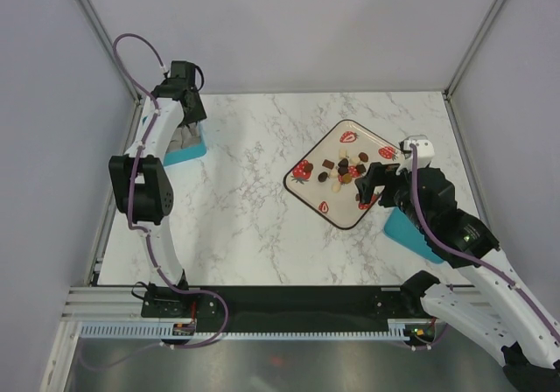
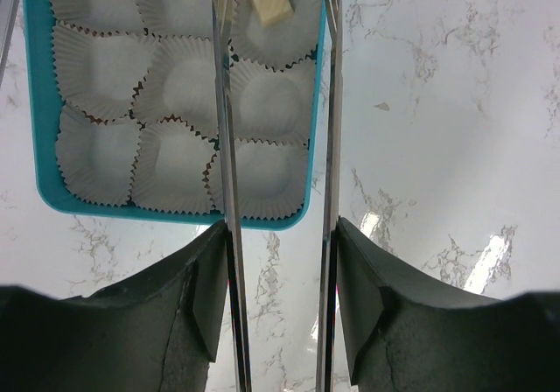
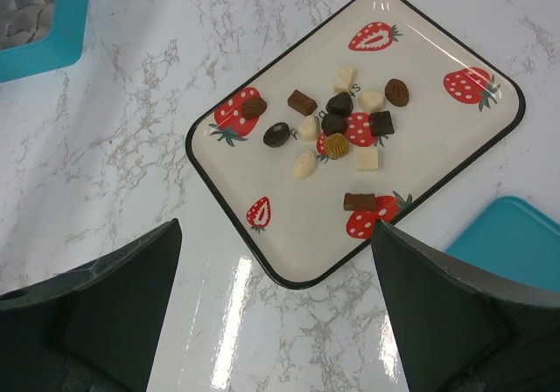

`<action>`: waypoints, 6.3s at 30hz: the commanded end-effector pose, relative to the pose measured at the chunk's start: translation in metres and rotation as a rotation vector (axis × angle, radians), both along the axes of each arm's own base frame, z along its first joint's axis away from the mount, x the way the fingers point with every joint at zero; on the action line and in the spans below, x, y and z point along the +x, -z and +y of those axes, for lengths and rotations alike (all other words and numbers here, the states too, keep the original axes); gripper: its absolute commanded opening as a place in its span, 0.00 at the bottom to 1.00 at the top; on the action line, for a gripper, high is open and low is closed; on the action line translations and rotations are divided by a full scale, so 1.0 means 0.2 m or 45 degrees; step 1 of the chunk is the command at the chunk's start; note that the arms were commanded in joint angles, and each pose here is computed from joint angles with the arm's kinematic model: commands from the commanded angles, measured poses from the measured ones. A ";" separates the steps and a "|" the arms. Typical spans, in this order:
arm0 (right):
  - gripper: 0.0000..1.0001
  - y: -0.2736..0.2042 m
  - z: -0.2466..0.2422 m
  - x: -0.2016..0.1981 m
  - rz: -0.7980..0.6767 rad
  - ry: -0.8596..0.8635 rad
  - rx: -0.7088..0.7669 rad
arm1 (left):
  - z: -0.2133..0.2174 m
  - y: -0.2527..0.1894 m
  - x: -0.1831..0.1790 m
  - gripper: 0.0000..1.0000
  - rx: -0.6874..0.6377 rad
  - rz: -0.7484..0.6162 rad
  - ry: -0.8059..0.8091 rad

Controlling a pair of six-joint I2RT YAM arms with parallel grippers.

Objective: Pack the chocolate

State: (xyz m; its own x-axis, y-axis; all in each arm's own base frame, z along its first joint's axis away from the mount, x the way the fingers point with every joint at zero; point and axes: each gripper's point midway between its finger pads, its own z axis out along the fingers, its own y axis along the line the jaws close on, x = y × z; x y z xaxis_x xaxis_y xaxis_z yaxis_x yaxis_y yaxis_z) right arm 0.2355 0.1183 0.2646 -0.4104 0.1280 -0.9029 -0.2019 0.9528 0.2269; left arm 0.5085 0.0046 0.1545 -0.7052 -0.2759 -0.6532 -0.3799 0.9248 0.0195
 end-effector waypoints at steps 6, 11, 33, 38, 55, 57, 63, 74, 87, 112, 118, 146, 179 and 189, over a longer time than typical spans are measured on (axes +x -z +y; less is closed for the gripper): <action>0.98 -0.17 -0.03 -0.03 -0.083 0.019 0.063 | -0.30 -0.47 -0.16 0.54 -0.086 -0.222 0.315; 0.98 -0.18 -0.06 -0.05 -0.067 0.036 0.039 | -0.64 -0.50 -0.40 0.53 -0.086 -0.209 0.558; 0.98 -0.20 -0.06 -0.08 -0.063 0.053 0.104 | -1.64 -0.10 -1.18 0.54 -0.227 0.097 1.310; 0.98 -0.19 -0.07 -0.08 -0.061 0.055 0.097 | -1.67 0.02 -1.17 0.54 -0.205 0.129 1.327; 0.98 -0.19 -0.09 -0.08 -0.073 0.070 0.079 | -1.72 0.21 -1.10 0.49 -0.156 0.189 1.314; 0.98 -0.19 -0.09 -0.08 -0.076 0.071 0.078 | -1.72 0.21 -1.10 0.48 -0.153 0.187 1.311; 0.98 -0.19 -0.09 -0.07 -0.078 0.075 0.073 | -1.69 0.13 -1.12 0.43 -0.170 0.167 1.291; 0.98 -0.19 -0.08 -0.08 -0.080 0.061 0.095 | -1.60 -0.23 -1.08 0.40 -0.167 0.053 1.200; 0.98 -0.15 -0.03 -0.09 -0.065 0.004 0.130 | -0.87 -0.43 -0.61 0.40 -0.209 -0.042 0.626; 0.98 -0.06 0.01 -0.04 -0.047 -0.017 0.084 | 0.16 -0.26 -0.14 0.39 -0.010 -0.087 -0.088; 0.98 -0.03 0.01 -0.02 -0.032 -0.013 0.065 | 0.30 -0.22 -0.09 0.39 -0.019 -0.081 -0.125; 0.98 -0.02 0.06 0.03 -0.027 -0.011 0.080 | 0.31 -0.11 -0.02 0.54 0.023 -0.026 -0.068; 0.98 -0.19 -0.11 -0.14 -0.068 0.071 0.129 | -1.74 -0.14 -1.22 0.50 -0.188 0.081 1.217; 0.98 -0.22 -0.12 -0.18 -0.072 0.048 0.154 | -1.90 0.02 -1.31 0.54 -0.158 0.140 1.293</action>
